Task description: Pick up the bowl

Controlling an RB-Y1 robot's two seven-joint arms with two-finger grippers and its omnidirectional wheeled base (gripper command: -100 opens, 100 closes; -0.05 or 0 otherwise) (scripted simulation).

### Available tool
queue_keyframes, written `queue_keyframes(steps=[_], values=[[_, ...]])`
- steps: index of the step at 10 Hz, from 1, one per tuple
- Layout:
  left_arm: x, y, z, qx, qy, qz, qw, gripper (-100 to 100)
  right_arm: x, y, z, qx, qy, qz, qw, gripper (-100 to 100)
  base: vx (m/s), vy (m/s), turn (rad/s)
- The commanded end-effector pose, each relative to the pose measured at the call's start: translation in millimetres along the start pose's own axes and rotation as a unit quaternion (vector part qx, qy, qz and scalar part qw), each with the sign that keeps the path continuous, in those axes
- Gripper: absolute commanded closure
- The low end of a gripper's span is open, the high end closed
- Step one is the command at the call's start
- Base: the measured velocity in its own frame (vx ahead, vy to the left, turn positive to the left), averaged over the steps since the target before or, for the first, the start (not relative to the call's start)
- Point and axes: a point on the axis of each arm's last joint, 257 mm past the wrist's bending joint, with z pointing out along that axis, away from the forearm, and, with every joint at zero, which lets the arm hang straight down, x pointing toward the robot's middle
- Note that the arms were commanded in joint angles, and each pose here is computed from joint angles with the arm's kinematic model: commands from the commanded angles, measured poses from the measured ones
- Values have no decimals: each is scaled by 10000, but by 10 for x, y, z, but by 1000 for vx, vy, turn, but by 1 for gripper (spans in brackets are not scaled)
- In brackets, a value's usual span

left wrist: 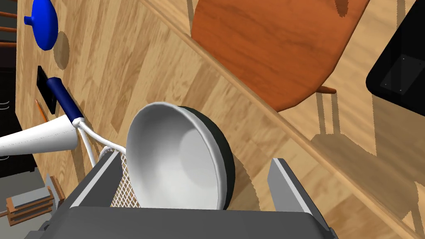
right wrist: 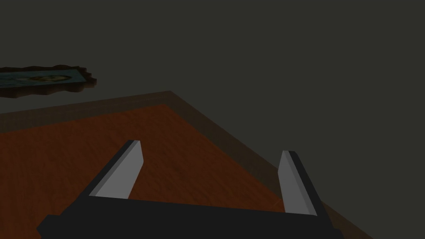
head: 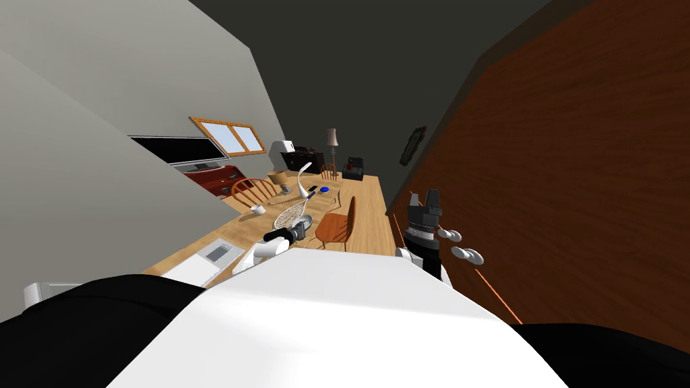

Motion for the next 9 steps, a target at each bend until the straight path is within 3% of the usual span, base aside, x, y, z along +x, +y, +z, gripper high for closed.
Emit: queue_keyframes(steps=[1, 2, 4, 5, 9], values=[[-182, 160, 15, -327, -142, -136, 9993, -100, 0, 0, 0, 0, 0, 0, 10000, 0, 65, 32, -50], [-187, 189, 13, -383, -152, -137, 9991, -100, 0, 0, 0, 0, 0, 0, 10000, 0, 50, 22, -27], [-405, 391, 0, -783, -334, -302, 9959, -100, 0, 0, 0, 0, 0, 0, 10000, 0, 55, 19, -37], [-407, 403, -2, -807, -338, -302, 9957, -100, 0, 0, 0, 0, 0, 0, 10000, 0, 50, 24, -17], [-725, 693, -76, -1419, -620, -567, 9863, -100, 0, 0, 0, 0, 0, 0, 10000, 0, 50, 22, -39]])
